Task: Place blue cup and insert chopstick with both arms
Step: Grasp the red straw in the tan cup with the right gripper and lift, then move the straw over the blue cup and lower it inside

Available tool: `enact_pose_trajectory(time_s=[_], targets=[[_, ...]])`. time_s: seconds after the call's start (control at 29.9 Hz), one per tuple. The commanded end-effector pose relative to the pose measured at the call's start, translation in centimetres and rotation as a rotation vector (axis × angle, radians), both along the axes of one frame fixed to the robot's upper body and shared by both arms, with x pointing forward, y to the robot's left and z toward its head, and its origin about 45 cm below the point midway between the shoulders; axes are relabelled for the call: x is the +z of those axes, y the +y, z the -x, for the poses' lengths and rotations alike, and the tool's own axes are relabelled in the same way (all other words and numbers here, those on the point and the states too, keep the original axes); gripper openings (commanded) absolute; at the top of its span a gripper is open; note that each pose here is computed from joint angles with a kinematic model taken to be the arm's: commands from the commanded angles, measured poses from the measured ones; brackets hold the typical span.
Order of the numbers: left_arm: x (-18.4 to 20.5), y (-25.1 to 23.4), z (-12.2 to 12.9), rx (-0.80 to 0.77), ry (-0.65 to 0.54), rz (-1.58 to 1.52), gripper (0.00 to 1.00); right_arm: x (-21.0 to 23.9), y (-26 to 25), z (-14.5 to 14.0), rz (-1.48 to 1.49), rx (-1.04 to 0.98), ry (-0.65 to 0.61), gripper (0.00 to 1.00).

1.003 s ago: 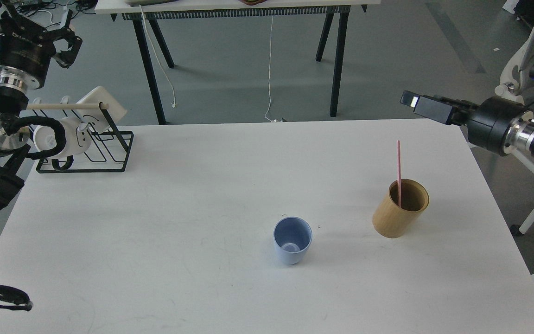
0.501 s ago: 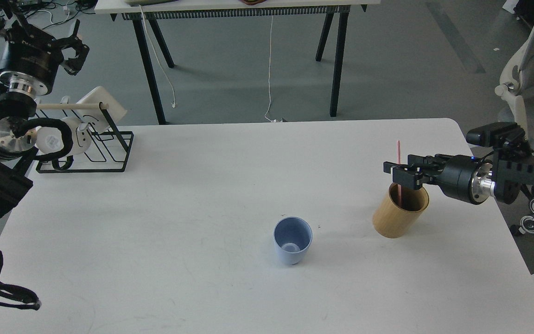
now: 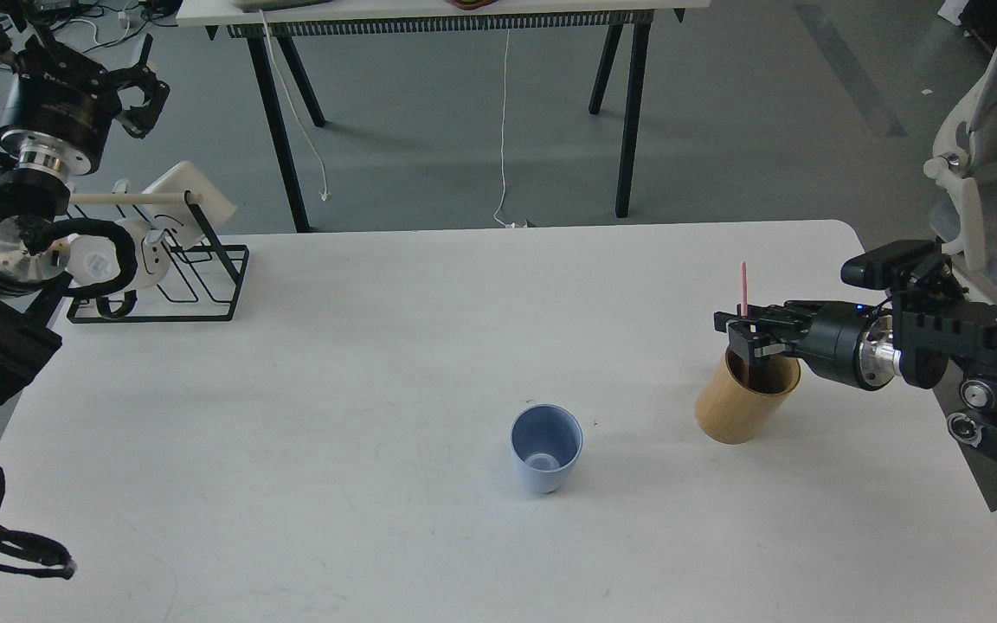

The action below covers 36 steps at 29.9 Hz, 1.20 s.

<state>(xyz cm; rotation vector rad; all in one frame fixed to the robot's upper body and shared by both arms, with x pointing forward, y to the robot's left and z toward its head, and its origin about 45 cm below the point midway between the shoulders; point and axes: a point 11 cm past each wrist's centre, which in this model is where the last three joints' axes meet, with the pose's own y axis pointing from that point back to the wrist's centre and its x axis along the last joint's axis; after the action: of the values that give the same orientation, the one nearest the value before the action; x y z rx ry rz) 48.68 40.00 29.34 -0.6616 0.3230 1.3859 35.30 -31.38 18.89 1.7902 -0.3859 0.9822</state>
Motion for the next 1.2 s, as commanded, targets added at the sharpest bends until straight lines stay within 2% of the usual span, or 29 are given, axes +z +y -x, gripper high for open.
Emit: enact_pose_trajectory(time_s=[0.0, 0.13, 0.43, 0.6, 0.77, 0.9, 0.97, 1.07, 1.17], targets=[[0.0, 0.0, 0.0, 0.001, -0.001, 0.000, 1.00, -0.1, -0.1, 0.1, 0.003, -0.001, 0.002, 0.09], [0.0, 0.0, 0.0, 0.001, -0.001, 0.000, 1.00, 0.1, -0.2, 0.0, 0.005, -0.003, -0.002, 0.01], [0.1, 0.2, 0.0, 0.004, -0.003, -0.002, 1.00, 2.6, -1.6, 0.2, 0.017, -0.006, -0.044, 0.01], [0.2, 0.3, 0.0, 0.006, -0.003, -0.003, 1.00, 6.7, -2.4, 0.4, 0.014, 0.000, -0.122, 0.01], [0.3, 0.6, 0.1, 0.010, -0.005, -0.007, 1.00, 12.8, -2.9, -0.4, 0.021, 0.004, -0.256, 0.01], [0.4, 0.6, 0.1, 0.010, -0.006, -0.008, 1.00, 18.2, -1.1, -2.3, -0.027, 0.036, -0.400, 0.01], [0.4, 0.6, 0.1, 0.010, -0.005, -0.008, 1.00, 19.6, 1.0, -2.9, -0.085, 0.071, -0.437, 0.01], [0.4, 0.5, 0.0, 0.006, -0.004, -0.010, 1.00, 19.5, 4.7, -3.3, -0.192, 0.126, -0.431, 0.01], [0.5, 0.4, 0.0, 0.001, -0.002, -0.017, 1.00, 17.5, 7.5, -3.0, -0.273, 0.163, -0.385, 0.01]])
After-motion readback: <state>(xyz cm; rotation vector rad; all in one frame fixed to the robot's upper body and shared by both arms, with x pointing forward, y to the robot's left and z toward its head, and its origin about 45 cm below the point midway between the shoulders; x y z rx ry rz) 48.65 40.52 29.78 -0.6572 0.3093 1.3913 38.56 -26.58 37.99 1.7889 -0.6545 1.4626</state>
